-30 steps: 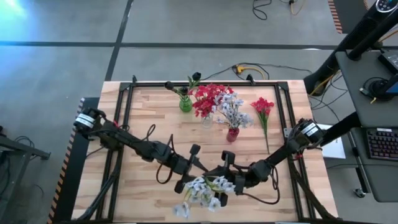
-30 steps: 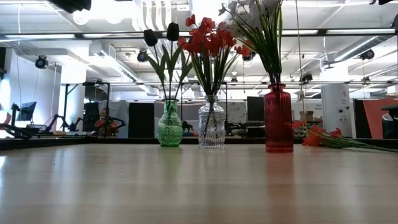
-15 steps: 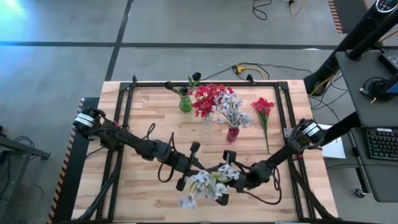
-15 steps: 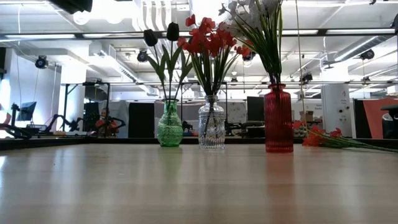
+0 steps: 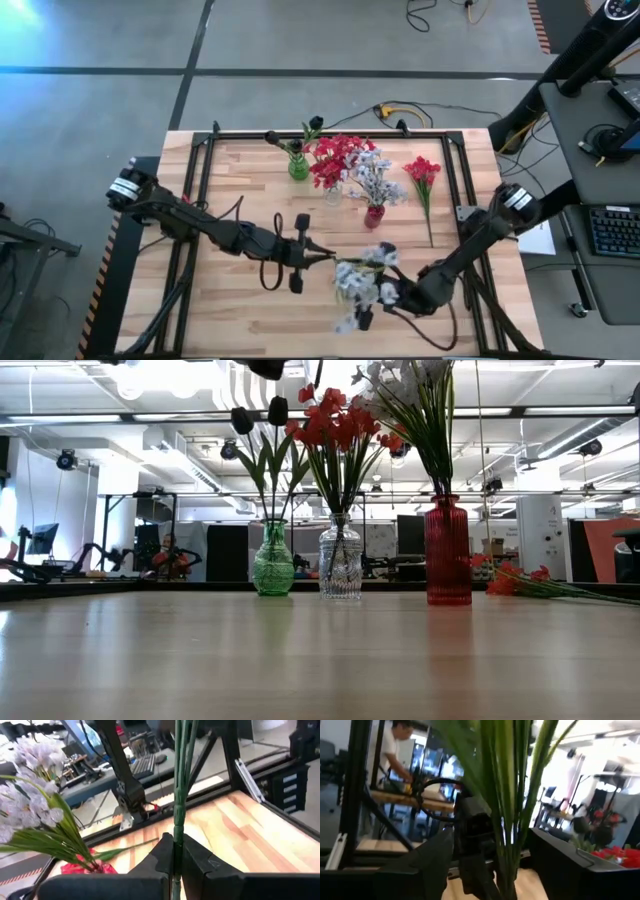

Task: Sort flowers into vase by color
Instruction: Put the white flowers into the red vase

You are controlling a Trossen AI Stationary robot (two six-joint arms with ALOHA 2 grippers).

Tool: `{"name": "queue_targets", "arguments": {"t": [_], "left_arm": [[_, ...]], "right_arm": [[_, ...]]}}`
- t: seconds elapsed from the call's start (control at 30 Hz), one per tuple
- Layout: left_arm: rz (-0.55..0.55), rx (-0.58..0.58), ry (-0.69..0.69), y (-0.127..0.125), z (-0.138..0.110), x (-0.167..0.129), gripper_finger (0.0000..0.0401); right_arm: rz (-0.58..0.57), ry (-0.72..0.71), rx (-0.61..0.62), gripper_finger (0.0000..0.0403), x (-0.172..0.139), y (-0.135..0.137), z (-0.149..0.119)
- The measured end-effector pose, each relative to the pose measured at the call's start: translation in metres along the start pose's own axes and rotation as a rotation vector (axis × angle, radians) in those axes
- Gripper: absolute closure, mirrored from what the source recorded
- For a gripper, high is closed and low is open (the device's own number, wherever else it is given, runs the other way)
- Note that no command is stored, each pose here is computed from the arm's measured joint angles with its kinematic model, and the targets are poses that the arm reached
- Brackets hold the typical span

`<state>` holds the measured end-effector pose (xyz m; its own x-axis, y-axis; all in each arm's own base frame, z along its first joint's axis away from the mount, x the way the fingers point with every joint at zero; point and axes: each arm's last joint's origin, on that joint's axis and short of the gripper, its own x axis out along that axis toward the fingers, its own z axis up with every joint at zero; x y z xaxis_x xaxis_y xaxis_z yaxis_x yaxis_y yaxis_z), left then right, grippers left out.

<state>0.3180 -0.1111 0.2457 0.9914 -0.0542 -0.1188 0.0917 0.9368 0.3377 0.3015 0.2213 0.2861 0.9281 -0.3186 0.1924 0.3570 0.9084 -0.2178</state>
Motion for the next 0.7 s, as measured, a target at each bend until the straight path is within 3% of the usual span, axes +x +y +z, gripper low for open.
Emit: {"name": "queue_targets", "arguments": {"t": [0.27, 0.4, 0.7], "left_arm": [[0.002, -0.003, -0.01, 0.0, 0.001, 0.0, 0.0399], [0.002, -0.003, -0.01, 0.0, 0.001, 0.0, 0.0399], [0.002, 0.004, -0.01, 0.0, 0.001, 0.0, 0.0399]], "right_arm": [[-0.047, 0.168, -0.006, 0.0126, 0.031, -0.003, 0.012], [-0.055, 0.177, -0.008, 0.0126, 0.034, -0.003, 0.015], [-0.04, 0.174, -0.015, 0.0179, 0.029, 0.0, 0.016]]}}
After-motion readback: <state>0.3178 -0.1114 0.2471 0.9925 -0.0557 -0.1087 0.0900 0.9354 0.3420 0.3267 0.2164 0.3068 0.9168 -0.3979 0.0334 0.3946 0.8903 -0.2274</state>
